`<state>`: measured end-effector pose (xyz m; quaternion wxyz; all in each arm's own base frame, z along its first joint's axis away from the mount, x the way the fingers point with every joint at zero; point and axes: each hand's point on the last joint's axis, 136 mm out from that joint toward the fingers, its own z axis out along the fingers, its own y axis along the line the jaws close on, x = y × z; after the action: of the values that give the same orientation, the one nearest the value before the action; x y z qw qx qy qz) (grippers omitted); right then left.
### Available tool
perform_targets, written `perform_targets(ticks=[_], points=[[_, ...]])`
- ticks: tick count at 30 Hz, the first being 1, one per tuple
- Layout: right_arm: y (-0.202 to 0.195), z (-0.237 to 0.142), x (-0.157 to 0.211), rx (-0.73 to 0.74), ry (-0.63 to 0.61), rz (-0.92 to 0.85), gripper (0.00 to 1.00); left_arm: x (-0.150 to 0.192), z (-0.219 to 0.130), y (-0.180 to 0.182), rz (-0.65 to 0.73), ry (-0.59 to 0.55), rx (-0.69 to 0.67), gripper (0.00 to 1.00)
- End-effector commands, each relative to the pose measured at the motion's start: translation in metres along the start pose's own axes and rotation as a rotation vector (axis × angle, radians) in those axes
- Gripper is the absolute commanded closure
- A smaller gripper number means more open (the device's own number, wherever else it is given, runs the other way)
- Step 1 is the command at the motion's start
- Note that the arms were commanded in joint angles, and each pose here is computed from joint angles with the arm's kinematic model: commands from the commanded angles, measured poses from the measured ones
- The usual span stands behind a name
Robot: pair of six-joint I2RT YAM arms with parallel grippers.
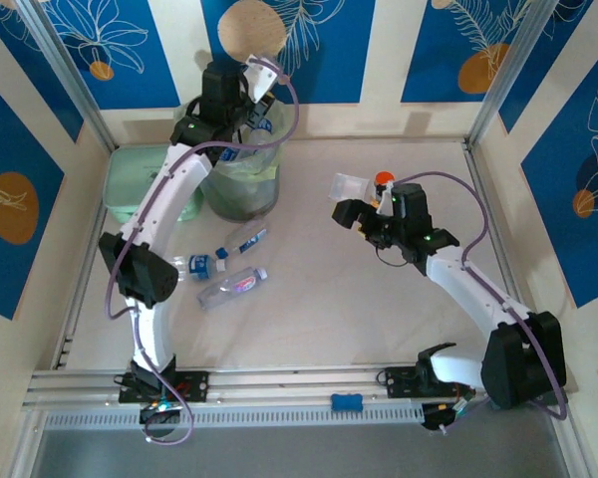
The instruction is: Put the plastic bottles in the bin
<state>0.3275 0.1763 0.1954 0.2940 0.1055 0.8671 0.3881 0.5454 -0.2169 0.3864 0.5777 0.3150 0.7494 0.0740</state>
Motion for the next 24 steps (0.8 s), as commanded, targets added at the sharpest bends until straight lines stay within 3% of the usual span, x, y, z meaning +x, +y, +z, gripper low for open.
perform_targets(ticks=[1,7,15,24], points=[[-0.009,-0.005,0.004,0.031,-0.002,-0.008,0.01,0.012,-0.001,0.017,0.025,0.051,-0.029,0.69],[-0.008,-0.007,0.003,0.029,-0.008,-0.009,0.01,0.048,0.016,0.008,0.028,0.154,0.012,0.69],[-0.007,-0.007,0.002,0.026,-0.010,-0.007,0.01,0.065,0.020,0.005,0.022,0.213,0.023,0.61],[-0.004,-0.003,0.001,0.014,-0.002,-0.007,0.01,0.043,0.001,0.023,-0.038,0.172,-0.016,0.18]])
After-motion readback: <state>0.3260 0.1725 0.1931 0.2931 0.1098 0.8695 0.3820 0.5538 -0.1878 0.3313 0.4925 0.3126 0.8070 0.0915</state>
